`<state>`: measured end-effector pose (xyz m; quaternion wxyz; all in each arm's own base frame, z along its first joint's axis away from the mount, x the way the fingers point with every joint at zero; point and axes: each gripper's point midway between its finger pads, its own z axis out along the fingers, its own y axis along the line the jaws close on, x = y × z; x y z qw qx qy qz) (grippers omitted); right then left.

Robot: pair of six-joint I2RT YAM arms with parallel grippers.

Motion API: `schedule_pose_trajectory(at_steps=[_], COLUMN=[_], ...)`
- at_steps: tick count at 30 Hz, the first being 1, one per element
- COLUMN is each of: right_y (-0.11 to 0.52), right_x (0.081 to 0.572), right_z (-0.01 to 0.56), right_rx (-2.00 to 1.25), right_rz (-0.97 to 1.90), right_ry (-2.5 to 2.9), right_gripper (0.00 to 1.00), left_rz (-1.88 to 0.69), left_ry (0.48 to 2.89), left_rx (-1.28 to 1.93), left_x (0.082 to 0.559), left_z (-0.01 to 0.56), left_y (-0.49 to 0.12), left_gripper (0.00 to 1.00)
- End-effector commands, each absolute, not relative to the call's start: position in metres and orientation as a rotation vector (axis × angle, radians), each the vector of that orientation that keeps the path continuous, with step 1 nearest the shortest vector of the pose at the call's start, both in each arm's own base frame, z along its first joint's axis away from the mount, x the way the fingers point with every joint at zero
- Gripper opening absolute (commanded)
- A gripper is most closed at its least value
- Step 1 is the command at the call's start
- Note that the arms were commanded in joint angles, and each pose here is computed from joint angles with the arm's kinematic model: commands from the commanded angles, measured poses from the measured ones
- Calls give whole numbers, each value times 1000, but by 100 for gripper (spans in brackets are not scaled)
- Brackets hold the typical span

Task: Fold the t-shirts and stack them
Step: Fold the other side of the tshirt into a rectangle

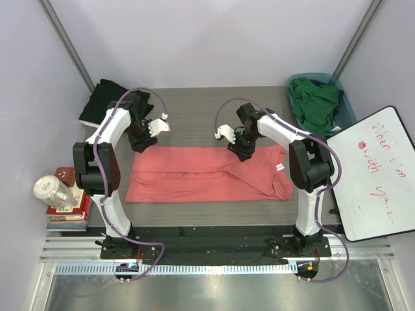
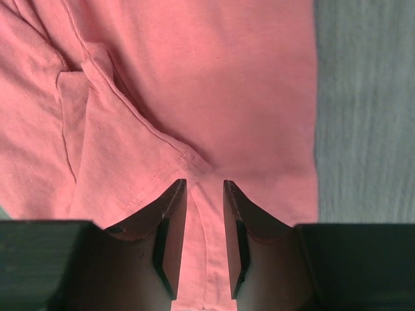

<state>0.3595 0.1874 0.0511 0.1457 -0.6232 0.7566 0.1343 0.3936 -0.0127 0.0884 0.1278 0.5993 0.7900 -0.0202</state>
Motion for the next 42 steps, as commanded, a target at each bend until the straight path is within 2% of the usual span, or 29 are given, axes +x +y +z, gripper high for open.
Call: schedule_pose_trajectory(at_steps=[1,18,22,23,25,35,42], right_y=[199,209,208,207,207,204,207], right_x=[361,357,354,355,355,351,321], right_z=[59,44,42,42,45,87,106], right_rx=[-1821,-1855,-1882,-1885,-1889,-1930,-2040], right_rz=[448,494,484,476,467,436,480], right_ry=[2122,2139,2138,2139,2133,2086,2048], right_gripper=[36,33,18,10,2,1,1], left_rz=[-33,-29,-26,-26,-29,-33,-38], left_ry=[2288,2287,2279,2276,2276,2264,2256], left_rx=[1716,1726,1729,1727,1730,1741,1751], left_x=[400,406,408,409,409,409,409], left_z=[94,92,92,92,91,89,88], left_y=[-12,-11,-11,-12,-12,-13,-13], left_gripper=[57,56,56,56,56,56,56])
